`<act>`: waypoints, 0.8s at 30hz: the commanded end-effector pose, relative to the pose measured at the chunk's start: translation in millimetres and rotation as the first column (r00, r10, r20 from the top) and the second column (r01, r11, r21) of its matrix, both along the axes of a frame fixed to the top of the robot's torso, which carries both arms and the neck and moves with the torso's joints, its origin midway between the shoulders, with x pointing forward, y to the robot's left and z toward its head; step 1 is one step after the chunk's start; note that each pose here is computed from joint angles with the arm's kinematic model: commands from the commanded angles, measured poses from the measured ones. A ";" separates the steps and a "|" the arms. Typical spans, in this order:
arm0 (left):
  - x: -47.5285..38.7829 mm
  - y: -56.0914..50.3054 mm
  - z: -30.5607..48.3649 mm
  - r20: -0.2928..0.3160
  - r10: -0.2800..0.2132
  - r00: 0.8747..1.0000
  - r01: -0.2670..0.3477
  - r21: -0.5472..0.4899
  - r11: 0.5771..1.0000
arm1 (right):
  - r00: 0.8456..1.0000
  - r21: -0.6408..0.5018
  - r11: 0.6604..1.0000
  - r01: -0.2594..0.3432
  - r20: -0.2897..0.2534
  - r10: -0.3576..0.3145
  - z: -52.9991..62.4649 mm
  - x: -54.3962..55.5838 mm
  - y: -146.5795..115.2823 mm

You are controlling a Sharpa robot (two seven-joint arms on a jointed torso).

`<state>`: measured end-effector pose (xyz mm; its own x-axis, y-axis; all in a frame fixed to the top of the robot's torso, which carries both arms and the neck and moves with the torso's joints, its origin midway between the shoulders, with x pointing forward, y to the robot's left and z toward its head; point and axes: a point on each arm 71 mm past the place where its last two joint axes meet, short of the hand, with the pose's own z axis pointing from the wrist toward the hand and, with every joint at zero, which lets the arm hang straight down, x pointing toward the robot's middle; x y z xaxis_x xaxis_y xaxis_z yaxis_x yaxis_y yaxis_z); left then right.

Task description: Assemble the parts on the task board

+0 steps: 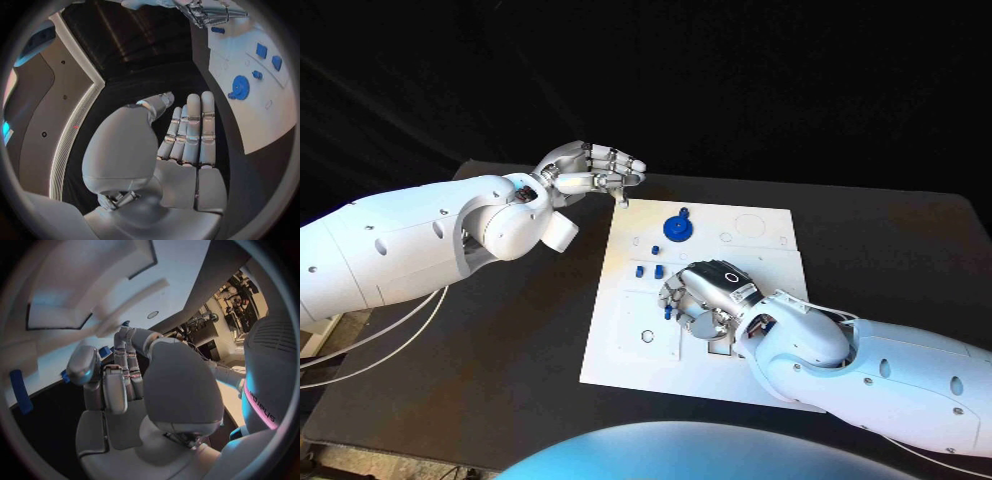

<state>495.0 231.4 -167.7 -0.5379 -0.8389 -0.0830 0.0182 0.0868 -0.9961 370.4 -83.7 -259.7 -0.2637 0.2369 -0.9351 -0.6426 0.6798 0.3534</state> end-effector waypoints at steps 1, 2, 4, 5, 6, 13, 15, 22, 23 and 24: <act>-0.8 -2.0 0.8 0.001 -0.020 1.000 0.020 -0.003 1.000 | 1.000 -0.029 0.999 -0.018 -0.001 0.018 -2.8 -2.7 1.3; -0.8 -1.9 0.7 0.001 -0.019 1.000 0.019 -0.003 1.000 | 1.000 -0.029 0.999 -0.019 0.001 0.019 -2.7 -2.8 1.3; -0.8 -1.8 0.7 0.001 -0.019 1.000 0.019 -0.003 1.000 | 1.000 -0.029 0.999 -0.020 0.002 0.020 -2.5 -3.1 1.0; -0.7 -1.7 0.7 0.001 -0.019 1.000 0.019 -0.003 1.000 | 1.000 -0.029 0.999 -0.020 0.003 0.021 -2.5 -3.2 0.8; -0.7 -1.7 0.7 0.001 -0.018 1.000 0.018 -0.003 1.000 | 1.000 -0.029 0.999 -0.021 0.003 0.021 -2.5 -3.2 0.6; -0.4 -1.2 0.6 0.001 -0.018 1.000 0.018 -0.002 1.000 | 1.000 -0.030 0.999 -0.023 0.001 0.023 -2.3 -4.0 -1.5; -0.4 -1.0 0.6 0.001 -0.017 1.000 0.017 -0.002 1.000 | 1.000 -0.031 0.999 -0.023 0.000 0.023 -2.3 -4.3 -2.1; -0.1 -0.8 0.4 0.000 -0.016 1.000 0.016 -0.002 1.000 | 1.000 -0.037 0.999 -0.025 -0.006 0.024 -2.7 -4.8 -3.5; 0.0 -0.8 0.3 0.000 -0.016 1.000 0.016 -0.002 1.000 | 1.000 -0.038 0.999 -0.025 -0.007 0.024 -2.8 -4.8 -3.6; 0.0 -0.7 0.3 0.000 -0.016 1.000 0.016 -0.001 1.000 | 1.000 -0.039 0.999 -0.025 -0.008 0.024 -2.9 -4.8 -3.7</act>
